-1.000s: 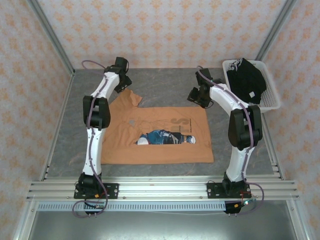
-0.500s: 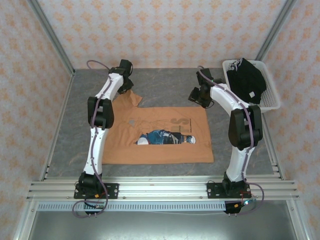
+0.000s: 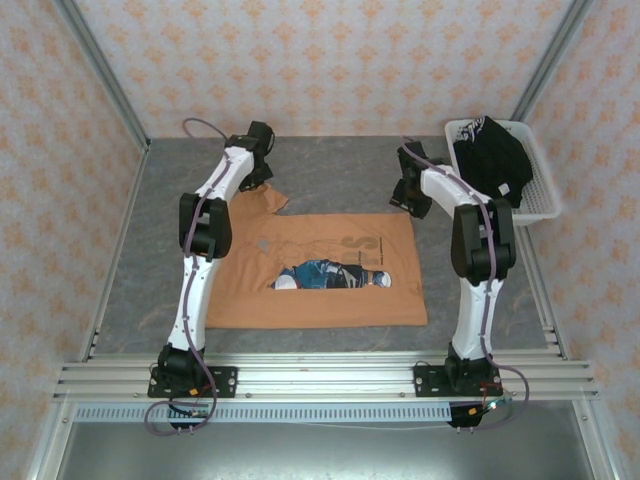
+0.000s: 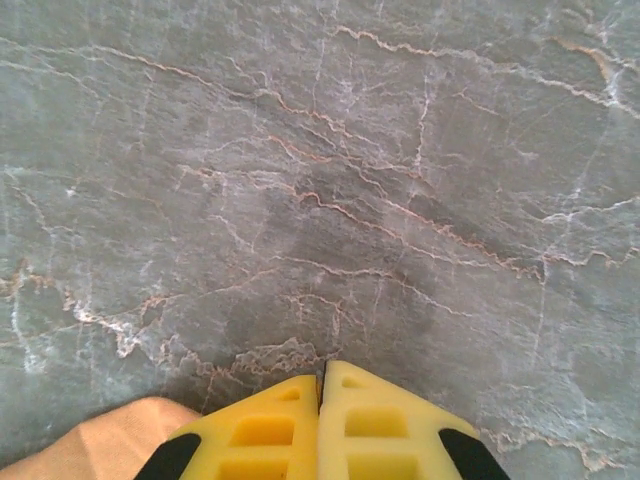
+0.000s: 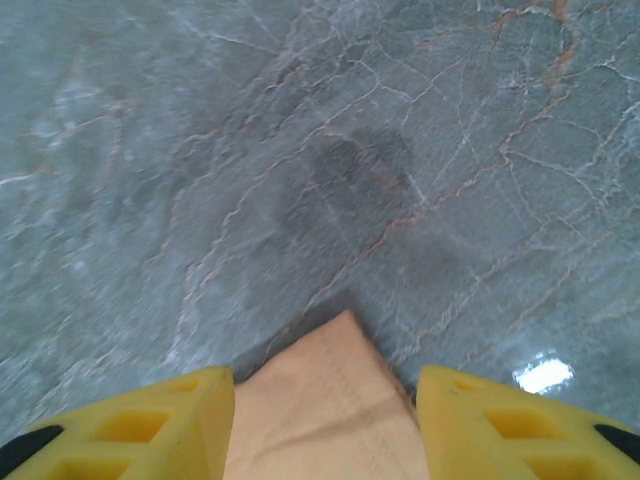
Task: Fold and stack the t-shirts
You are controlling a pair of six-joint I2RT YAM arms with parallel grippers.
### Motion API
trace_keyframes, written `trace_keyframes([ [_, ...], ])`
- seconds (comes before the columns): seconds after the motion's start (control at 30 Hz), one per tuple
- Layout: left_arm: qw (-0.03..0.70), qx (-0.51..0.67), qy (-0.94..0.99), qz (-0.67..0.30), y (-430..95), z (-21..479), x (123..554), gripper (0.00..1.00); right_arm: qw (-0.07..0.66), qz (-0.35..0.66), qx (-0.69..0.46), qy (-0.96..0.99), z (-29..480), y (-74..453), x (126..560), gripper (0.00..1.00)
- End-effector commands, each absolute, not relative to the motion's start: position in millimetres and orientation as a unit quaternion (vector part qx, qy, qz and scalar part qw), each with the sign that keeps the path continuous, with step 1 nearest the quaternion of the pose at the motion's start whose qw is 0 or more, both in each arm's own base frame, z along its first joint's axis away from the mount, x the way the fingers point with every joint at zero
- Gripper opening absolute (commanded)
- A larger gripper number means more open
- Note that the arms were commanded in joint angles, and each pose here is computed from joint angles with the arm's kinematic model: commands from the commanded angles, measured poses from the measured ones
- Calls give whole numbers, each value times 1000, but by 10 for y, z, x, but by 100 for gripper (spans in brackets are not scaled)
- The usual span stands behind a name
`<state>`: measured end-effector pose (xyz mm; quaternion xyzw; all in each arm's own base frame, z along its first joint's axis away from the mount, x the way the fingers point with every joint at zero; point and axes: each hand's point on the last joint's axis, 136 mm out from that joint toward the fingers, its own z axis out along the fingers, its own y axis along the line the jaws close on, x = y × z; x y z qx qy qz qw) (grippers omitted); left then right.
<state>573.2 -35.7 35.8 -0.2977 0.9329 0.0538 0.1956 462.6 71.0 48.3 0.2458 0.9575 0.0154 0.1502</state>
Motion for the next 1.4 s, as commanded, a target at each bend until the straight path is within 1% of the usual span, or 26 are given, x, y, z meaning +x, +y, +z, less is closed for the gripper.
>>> trace_keyframes([
  [0.0, 224, -302, 925, 53, -298, 875, 5679, 0, 153, -5, 252, 956, 481, 633, 4692, 49],
  [0.23, 224, -296, 927, 49, -311, 961, 5630, 0, 131, -5, 255, 958, 326, 653, 4654, 40],
  [0.33, 222, -296, 928, 48, -318, 969, 5618, 0, 125, -11, 254, 959, 270, 640, 4639, 39],
  [0.53, 220, -296, 928, 45, -322, 966, 5612, 0, 110, -14, 247, 963, 146, 652, 4623, 33],
  [0.63, 219, -293, 930, 45, -331, 979, 5599, 0, 108, -11, 247, 963, 133, 668, 4621, 23],
  [0.7, 218, -292, 930, 44, -330, 1003, 5587, 0, 114, -8, 247, 962, 188, 668, 4637, 15],
  [0.73, 217, -291, 931, 44, -334, 1022, 5575, 0, 119, -6, 245, 962, 224, 671, 4648, 10],
  [0.83, 215, -289, 932, 46, -324, 1091, 5512, 0, 131, -1, 240, 962, 344, 671, 4668, 0],
  [1.13, 200, -285, 937, 28, -330, 1432, 5079, 0, 168, 20, 210, 963, 740, 698, 4631, 0],
  [1.37, 186, -274, 943, 14, -299, 1614, 4589, 0, 176, 33, 188, 966, 920, 721, 4453, 0],
])
